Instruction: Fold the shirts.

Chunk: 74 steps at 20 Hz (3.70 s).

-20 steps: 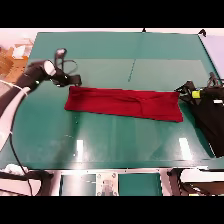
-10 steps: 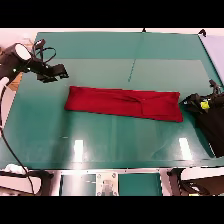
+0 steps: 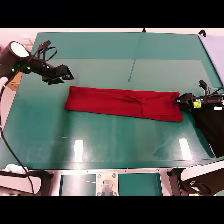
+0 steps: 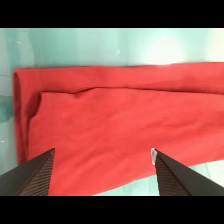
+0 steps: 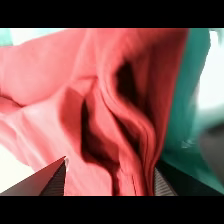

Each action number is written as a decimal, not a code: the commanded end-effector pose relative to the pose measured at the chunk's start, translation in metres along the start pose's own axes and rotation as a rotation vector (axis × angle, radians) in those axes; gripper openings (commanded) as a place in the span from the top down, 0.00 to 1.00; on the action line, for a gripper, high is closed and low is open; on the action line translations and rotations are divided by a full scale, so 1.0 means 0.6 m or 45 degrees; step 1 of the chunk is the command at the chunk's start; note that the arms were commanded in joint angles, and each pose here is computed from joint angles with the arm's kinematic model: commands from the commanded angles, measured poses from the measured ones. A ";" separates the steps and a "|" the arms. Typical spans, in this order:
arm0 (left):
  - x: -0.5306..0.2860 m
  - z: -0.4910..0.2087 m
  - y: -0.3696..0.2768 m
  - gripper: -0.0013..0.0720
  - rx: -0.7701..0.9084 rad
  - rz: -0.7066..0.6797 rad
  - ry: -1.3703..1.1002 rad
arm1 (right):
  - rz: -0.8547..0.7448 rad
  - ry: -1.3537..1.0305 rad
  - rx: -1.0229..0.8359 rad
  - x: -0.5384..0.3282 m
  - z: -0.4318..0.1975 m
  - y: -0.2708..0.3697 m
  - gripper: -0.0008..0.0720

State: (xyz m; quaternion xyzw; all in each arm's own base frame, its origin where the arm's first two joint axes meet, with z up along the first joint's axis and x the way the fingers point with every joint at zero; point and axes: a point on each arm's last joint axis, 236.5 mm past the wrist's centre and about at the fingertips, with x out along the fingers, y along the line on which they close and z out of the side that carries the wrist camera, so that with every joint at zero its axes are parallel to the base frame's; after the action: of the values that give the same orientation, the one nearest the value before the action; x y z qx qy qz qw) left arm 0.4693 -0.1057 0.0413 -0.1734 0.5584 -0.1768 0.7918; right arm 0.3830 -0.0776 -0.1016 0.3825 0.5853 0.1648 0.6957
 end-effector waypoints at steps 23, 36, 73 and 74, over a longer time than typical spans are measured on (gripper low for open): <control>0.371 -0.147 -0.450 0.95 0.346 -0.430 -0.097 | 0.016 0.075 -0.332 -0.137 0.050 0.300 0.97; 0.428 -0.193 -0.486 0.95 0.218 -0.576 0.138 | 0.041 0.012 -0.655 -0.154 -0.005 0.527 0.97; -0.065 -0.013 0.091 0.95 0.244 0.623 0.355 | -0.003 0.186 -0.022 0.232 -0.039 0.291 0.25; -0.065 -0.014 0.090 0.95 0.243 0.621 0.356 | 0.045 0.223 -0.016 0.257 -0.052 0.298 0.25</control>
State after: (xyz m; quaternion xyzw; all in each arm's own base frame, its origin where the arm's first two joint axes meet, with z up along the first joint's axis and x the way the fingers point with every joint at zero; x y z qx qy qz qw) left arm 0.4538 -0.0381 0.0450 0.0718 0.6688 -0.0524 0.7381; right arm 0.4538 0.1368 -0.0570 0.3106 0.6206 0.1788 0.6974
